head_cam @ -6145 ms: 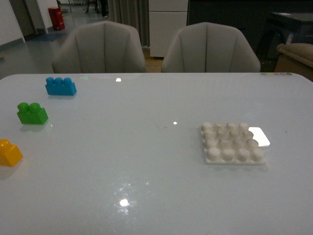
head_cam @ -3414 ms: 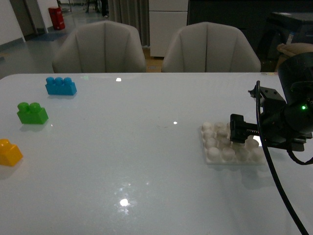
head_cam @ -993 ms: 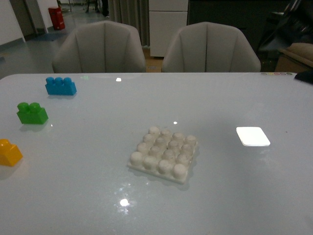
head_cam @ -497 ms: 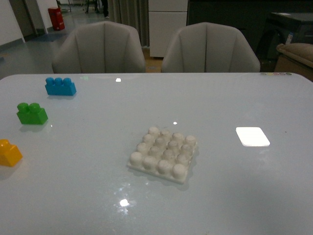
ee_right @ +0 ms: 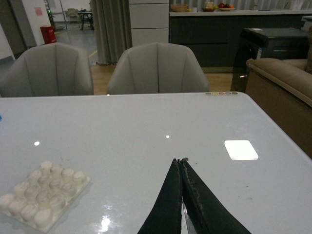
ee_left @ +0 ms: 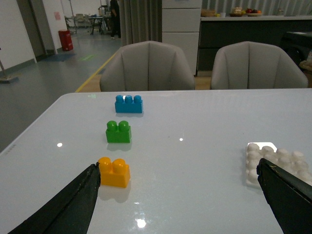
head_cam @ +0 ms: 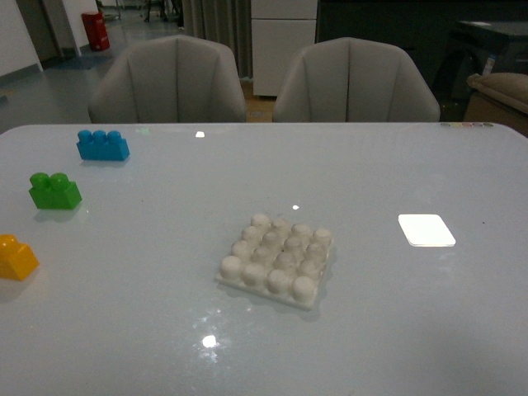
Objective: Insert yellow block into base center
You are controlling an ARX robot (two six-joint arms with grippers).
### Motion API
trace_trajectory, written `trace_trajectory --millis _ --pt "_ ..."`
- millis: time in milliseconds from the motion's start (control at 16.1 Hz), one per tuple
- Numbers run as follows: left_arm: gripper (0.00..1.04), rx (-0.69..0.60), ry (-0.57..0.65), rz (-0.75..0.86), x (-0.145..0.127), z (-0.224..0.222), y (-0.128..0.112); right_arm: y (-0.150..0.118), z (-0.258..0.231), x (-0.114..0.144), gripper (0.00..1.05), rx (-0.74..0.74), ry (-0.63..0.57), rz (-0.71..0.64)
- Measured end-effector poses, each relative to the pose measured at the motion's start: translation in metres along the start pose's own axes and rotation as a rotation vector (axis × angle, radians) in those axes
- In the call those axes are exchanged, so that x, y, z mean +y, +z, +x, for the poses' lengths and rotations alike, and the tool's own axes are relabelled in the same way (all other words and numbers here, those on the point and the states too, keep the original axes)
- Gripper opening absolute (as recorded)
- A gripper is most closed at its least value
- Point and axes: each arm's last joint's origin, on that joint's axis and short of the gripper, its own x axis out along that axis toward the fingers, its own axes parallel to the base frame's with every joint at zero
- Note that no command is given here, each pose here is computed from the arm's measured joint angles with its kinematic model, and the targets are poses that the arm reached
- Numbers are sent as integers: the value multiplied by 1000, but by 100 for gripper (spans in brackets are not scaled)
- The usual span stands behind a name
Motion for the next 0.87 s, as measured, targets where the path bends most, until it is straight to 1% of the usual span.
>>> trace_trajectory --millis 372,434,497,869 --pt "98 0 0 0 0 0 0 -10 -22 0 2 -12 0 0" --pt "98 0 0 0 0 0 0 -12 -25 0 2 -45 0 0" --pt "98 0 0 0 0 0 0 -18 -26 0 2 -10 1 0" --pt "98 0 0 0 0 0 0 -16 -39 0 2 -29 1 0"
